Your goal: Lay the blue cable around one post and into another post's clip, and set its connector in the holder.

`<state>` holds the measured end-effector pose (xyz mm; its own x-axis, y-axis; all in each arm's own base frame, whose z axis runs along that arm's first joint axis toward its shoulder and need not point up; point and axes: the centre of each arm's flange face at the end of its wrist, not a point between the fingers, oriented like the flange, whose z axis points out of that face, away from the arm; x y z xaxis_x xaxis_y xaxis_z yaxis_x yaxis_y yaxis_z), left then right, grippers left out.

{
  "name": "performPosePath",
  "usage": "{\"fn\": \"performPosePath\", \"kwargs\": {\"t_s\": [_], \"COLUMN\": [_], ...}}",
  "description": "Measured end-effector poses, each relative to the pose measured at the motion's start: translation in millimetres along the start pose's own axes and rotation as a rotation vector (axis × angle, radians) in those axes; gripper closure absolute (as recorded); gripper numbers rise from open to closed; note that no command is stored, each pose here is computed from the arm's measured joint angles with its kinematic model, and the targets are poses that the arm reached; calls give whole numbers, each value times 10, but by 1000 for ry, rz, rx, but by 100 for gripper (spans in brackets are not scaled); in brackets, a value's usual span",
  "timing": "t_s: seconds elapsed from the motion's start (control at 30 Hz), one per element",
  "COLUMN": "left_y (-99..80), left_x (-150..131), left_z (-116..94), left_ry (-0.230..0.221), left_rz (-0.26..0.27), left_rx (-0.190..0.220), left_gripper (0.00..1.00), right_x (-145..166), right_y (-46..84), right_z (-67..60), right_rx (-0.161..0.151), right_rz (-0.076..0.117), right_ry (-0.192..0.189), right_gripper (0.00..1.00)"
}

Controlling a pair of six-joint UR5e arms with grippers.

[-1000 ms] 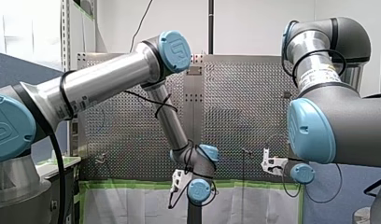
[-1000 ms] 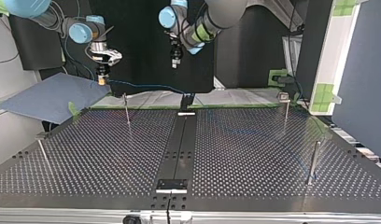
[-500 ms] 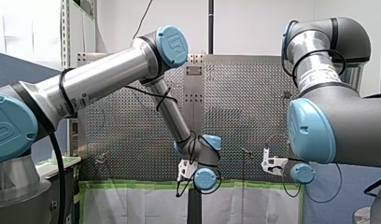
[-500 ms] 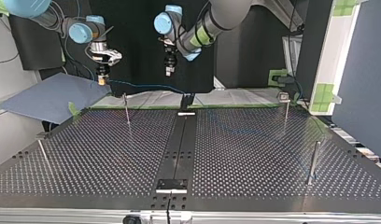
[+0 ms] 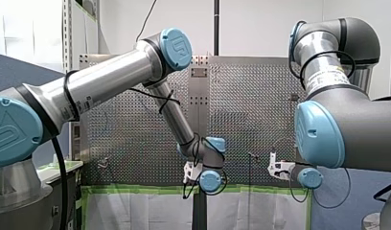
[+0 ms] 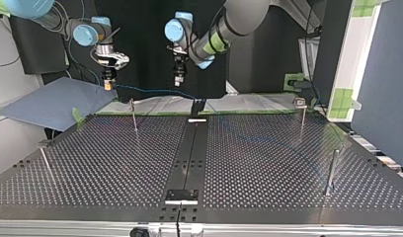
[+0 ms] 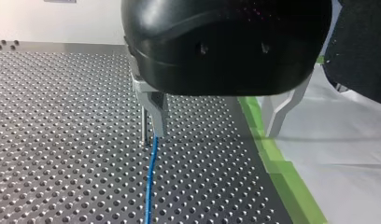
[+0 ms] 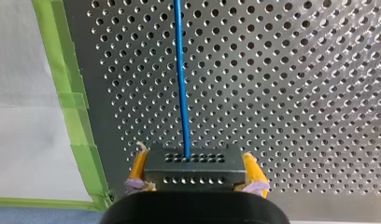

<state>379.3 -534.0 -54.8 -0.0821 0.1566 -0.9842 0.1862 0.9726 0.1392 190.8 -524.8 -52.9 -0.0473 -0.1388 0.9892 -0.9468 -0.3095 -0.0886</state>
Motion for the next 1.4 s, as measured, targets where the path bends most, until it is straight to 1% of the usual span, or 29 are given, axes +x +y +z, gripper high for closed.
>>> {"fn": "performPosePath", "kwargs": {"t_s": [0.4, 0.77, 0.93, 1.3, 1.4], "left_y": [40, 207, 239, 252, 246], "left_x": [-75, -87, -116, -136, -135], "left_z": [257, 456, 536, 583, 581], "left_ry": [-23, -23, -29, -32, -30], "left_rz": [-21, -26, -31, -34, -34], "left_rx": [17, -10, -7, 1, 9], "left_gripper": [0, 0, 0, 0, 0], "right_x": [-1, -4, -5, -6, -5], "right_y": [-21, -34, -44, -53, -49], "right_z": [2, -1, -1, -1, 0], "right_rx": [4, 7, 9, 12, 11], "right_rz": [-1, -3, -4, -5, -5], "right_ry": [-2, -4, -4, -4, -4], "right_gripper": [100, 100, 100, 100, 100]}}
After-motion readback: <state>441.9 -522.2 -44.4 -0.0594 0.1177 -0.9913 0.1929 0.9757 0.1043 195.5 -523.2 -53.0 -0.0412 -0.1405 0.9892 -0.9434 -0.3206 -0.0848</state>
